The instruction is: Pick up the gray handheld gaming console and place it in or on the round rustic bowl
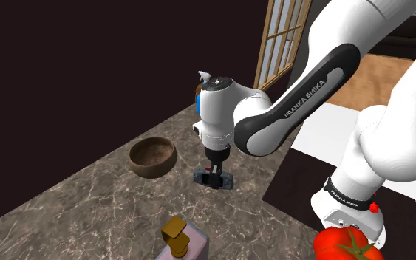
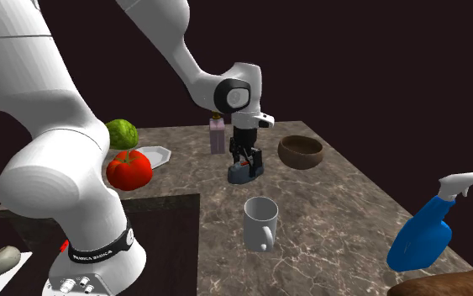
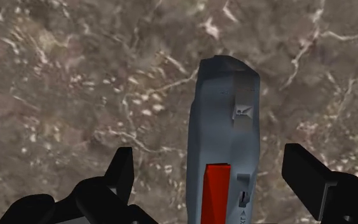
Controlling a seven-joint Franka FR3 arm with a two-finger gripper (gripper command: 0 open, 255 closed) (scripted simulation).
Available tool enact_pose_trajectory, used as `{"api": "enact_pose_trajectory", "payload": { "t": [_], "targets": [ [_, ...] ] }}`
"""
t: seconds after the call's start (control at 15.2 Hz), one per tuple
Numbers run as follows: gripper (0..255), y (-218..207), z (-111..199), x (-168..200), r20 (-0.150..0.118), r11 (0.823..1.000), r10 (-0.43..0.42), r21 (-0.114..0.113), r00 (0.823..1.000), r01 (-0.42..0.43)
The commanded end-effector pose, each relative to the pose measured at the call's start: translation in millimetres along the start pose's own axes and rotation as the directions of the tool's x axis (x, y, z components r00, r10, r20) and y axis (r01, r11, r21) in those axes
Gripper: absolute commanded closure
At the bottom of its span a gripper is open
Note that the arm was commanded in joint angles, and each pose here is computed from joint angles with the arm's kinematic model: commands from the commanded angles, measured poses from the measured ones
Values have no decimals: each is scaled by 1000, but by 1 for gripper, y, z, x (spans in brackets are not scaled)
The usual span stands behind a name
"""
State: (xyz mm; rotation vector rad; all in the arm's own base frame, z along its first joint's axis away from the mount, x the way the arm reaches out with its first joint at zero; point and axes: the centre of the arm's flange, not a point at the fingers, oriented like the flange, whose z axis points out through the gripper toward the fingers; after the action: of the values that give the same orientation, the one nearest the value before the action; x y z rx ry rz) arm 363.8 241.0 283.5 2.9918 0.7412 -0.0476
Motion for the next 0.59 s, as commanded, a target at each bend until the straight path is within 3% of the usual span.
{"api": "enact_pose_trajectory", "payload": {
  "t": [0.0,0.26,0.33,0.53],
  "targets": [
    [0,0,0,0,0,1000,0,0,1000,0],
    [0,0,0,0,0,1000,0,0,1000,0],
    [255,0,0,0,0,1000,0,0,1000,0],
    [255,0,0,0,0,1000,0,0,1000,0]
  ]
}}
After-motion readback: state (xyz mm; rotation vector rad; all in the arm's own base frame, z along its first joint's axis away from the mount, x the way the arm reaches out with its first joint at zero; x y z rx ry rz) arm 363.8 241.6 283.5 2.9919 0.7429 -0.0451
